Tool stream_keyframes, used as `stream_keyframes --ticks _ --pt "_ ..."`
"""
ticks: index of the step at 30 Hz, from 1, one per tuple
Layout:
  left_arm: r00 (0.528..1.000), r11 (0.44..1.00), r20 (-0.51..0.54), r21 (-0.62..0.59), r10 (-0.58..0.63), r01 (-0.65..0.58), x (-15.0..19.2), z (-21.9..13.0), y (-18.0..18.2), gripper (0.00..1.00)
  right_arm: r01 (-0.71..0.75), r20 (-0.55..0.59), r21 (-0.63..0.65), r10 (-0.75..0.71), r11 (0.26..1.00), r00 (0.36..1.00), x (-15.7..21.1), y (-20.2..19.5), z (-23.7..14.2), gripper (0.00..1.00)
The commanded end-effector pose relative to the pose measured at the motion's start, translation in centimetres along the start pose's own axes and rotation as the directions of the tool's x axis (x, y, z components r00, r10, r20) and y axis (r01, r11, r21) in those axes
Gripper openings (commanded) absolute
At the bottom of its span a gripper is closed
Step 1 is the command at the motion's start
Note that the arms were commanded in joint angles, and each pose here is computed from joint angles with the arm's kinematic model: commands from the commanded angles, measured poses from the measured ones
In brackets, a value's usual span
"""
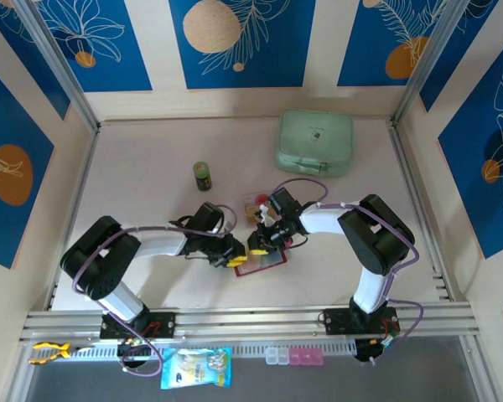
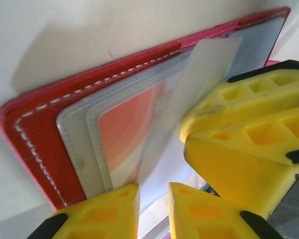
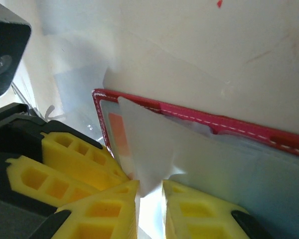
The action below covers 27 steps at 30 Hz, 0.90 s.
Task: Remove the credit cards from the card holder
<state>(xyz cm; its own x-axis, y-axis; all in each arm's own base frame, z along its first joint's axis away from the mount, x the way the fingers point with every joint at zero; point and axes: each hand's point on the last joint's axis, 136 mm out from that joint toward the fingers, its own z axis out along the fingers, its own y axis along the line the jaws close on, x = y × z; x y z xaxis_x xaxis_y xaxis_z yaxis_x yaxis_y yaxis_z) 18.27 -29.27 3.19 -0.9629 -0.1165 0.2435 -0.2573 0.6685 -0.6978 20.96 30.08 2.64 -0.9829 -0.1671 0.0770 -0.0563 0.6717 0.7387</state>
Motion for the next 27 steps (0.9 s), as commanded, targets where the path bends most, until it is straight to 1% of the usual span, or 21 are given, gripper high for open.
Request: stream_keyframes --ticks 1,8,10,12,14,19,24,27 --pt "0.999 0.999 -0.035 -0.028 -0.039 0.038 0.8 0.9 1.3 0.22 -0.024 -0.015 0.017 0.025 1.0 1.0 0.8 -0.6 0.1 0.19" --pt "0.999 0.999 -0.028 -0.013 -0.038 0.037 0.5 1.0 0.7 0.21 -0.023 -0.014 0.019 0.023 1.0 1.0 0.9 -0.6 0.1 0.19" --pt "1.0 0.998 -0.005 -0.055 -0.03 0.03 0.5 0.4 1.2 0.21 -0.022 -0.016 0.021 0.022 1.0 1.0 1.0 -0.6 0.2 0.19" --pt "1.0 0.994 0.019 -0.109 -0.013 0.015 0.4 -0.4 1.7 0.24 -0.02 -0.015 0.019 0.02 1.0 1.0 1.0 -0.5 0.1 0.19" --pt "0.999 0.992 0.031 -0.127 -0.01 0.014 0.3 -0.6 2.0 0.26 -0.008 -0.012 0.008 0.008 1.0 1.0 1.0 -0.2 0.0 0.19" --pt "0.999 0.993 0.037 -0.116 0.0 0.004 -0.5 -0.5 1.4 0.3 0.007 -0.019 -0.032 -0.007 0.999 1.0 0.8 0.0 -0.4 0.19" --pt "0.999 0.995 0.043 -0.099 0.001 0.003 -1.4 -0.4 0.9 0.3 0.043 -0.039 -0.054 -0.045 0.998 0.998 0.8 0.0 -0.9 0.19" --pt "0.999 0.995 0.054 -0.101 0.002 0.003 -1.9 -0.5 0.7 0.3 0.043 -0.051 -0.089 -0.048 0.995 0.998 0.7 0.0 -0.7 0.19"
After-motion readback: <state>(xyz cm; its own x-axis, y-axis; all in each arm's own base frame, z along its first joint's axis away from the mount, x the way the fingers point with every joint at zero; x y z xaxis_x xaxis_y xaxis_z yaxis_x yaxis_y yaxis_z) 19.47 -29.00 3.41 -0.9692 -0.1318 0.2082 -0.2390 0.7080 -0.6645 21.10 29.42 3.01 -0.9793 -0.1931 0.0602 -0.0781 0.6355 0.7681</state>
